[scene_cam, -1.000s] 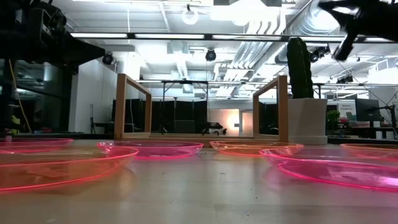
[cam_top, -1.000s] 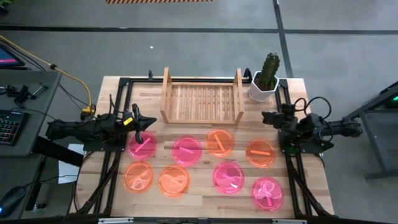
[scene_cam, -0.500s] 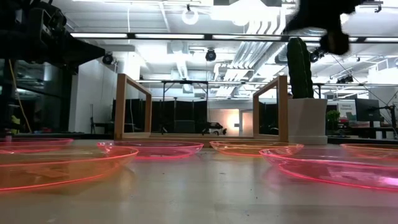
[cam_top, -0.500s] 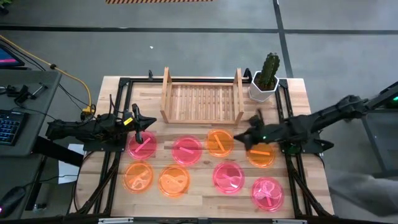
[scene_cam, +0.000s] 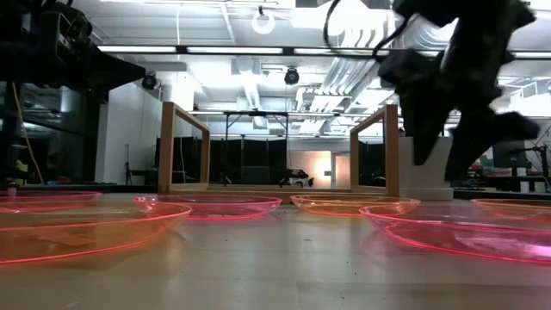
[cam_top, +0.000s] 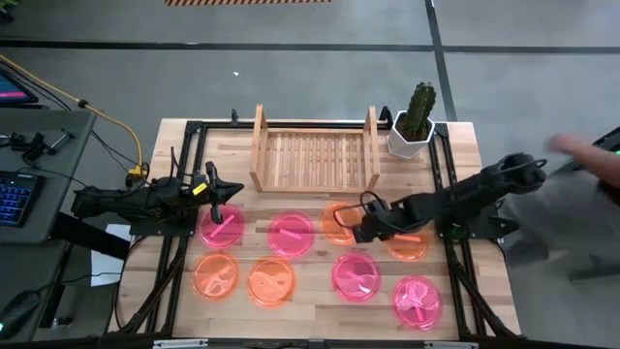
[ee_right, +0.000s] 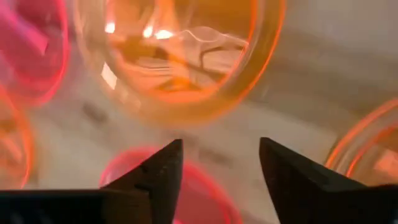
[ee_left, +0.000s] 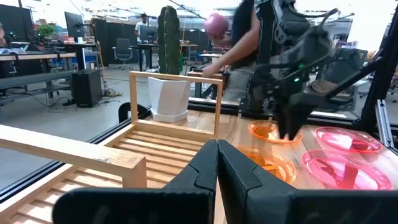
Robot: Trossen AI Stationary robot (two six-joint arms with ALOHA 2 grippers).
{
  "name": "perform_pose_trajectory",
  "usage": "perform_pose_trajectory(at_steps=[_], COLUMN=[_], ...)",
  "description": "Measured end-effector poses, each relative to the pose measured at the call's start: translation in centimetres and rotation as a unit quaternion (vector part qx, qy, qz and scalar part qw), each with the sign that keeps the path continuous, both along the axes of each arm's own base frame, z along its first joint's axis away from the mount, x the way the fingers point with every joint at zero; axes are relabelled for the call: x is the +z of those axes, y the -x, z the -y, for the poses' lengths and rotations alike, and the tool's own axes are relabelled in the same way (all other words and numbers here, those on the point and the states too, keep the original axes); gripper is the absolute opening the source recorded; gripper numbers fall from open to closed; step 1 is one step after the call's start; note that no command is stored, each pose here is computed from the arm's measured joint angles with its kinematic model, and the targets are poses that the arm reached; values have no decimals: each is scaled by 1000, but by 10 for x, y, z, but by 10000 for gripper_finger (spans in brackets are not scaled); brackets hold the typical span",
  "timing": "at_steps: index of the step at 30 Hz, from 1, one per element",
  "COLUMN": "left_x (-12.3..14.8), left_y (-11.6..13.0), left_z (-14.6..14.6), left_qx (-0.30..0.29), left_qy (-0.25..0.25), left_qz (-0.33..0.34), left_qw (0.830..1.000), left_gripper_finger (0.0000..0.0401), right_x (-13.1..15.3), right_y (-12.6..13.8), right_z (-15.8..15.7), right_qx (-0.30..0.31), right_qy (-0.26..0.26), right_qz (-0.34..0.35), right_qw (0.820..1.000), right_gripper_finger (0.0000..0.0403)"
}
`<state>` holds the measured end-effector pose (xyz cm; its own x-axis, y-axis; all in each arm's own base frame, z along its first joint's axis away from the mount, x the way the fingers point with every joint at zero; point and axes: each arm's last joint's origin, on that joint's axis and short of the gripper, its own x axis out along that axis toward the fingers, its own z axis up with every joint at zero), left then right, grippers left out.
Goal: Place and stack plates onto a shelf
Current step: Put the top center orange plate on the shelf
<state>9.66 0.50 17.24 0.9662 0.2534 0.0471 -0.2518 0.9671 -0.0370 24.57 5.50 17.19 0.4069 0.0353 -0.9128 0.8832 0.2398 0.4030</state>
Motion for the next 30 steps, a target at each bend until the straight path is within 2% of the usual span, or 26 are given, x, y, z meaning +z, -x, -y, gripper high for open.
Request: perform_pose_trajectory(at_steps=[7,15,23,30], left_x=[0,0,0,0], left_y=[0,0,0,0], left_z=[0,0,0,0], left_qx=[0,0,0,0], left_qy=[0,0,0,0], left_qz=[0,0,0,0], left_qw=[1000,1000,1000,1000], left_gripper_finger=[3,3,3,3], right_x=[-20,-30,-42,-38], right_y=[-10,-15,-21,-19], right_z=[38,50,50,49], right_qx=[-20,-15,-29,-25], right_qy=[22,24,25,39], right_qz=[-22,-32,-36,-35], right_qw=[999,999,999,998], right_gripper_finger=[219,209,134,19])
